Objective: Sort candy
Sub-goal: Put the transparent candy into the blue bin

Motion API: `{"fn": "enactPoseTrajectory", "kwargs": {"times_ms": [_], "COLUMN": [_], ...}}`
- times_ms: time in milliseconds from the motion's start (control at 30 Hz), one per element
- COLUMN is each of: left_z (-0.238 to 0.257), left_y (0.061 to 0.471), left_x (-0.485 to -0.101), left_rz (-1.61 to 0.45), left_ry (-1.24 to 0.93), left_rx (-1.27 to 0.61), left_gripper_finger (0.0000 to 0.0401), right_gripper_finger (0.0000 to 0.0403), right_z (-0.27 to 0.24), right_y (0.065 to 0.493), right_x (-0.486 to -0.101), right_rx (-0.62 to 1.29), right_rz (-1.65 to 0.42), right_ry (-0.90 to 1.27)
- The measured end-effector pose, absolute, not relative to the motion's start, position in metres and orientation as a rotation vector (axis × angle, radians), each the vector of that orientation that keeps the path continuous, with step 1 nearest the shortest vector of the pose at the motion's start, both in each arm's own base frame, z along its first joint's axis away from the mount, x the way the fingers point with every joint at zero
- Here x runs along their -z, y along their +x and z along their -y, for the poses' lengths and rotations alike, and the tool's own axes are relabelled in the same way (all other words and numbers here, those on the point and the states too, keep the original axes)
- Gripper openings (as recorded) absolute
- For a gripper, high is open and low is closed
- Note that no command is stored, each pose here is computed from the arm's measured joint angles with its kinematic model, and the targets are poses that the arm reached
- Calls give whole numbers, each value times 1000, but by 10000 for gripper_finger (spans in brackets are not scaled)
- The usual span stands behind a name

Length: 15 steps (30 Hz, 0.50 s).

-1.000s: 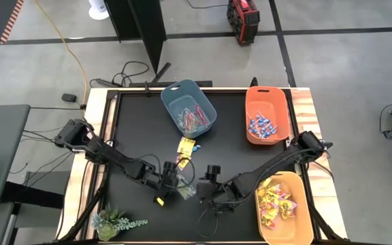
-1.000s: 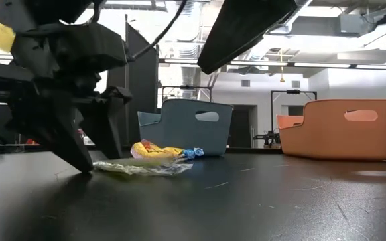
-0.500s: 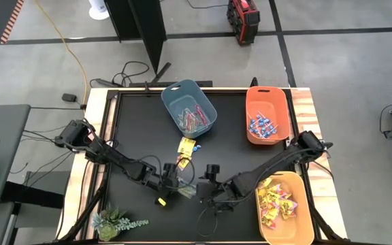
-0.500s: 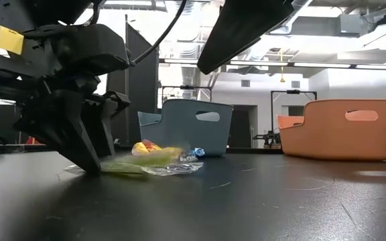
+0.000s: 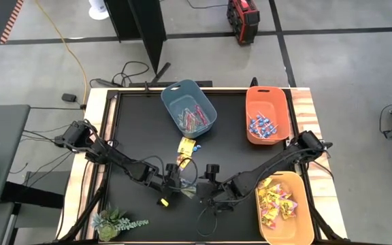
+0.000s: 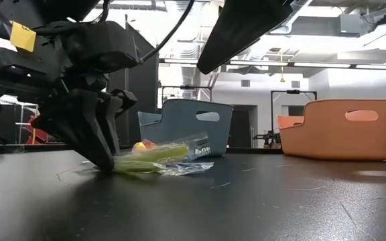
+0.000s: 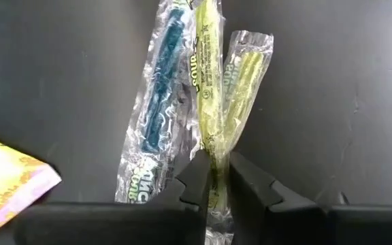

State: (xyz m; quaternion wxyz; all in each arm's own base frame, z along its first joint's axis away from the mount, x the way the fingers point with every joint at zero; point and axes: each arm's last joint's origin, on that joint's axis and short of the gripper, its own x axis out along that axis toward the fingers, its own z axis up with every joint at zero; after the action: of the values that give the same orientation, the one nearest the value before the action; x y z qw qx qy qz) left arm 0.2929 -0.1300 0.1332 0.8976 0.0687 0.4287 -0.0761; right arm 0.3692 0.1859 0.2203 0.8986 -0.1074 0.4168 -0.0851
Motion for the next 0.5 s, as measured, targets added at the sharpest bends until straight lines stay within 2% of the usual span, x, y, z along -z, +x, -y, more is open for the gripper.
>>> {"fn": "enactPoseTrajectory", "kwargs": {"times_ms": [200,500], "left_z": [131,132], "left_y": [293,294], "left_x": [-133,-135], "left_rz": [-892,-887], "left_ry": [96,44], "left_rx": [146,167], "left_gripper_finger": [85,186], "right_gripper_finger": [292,292], "right_z": [-188,-188], "right_y": [368,368], "right_x": [-220,-220], "right_rx": [170,170], "right_rz": [-862,-862], "right_ry": [-225,-225]}}
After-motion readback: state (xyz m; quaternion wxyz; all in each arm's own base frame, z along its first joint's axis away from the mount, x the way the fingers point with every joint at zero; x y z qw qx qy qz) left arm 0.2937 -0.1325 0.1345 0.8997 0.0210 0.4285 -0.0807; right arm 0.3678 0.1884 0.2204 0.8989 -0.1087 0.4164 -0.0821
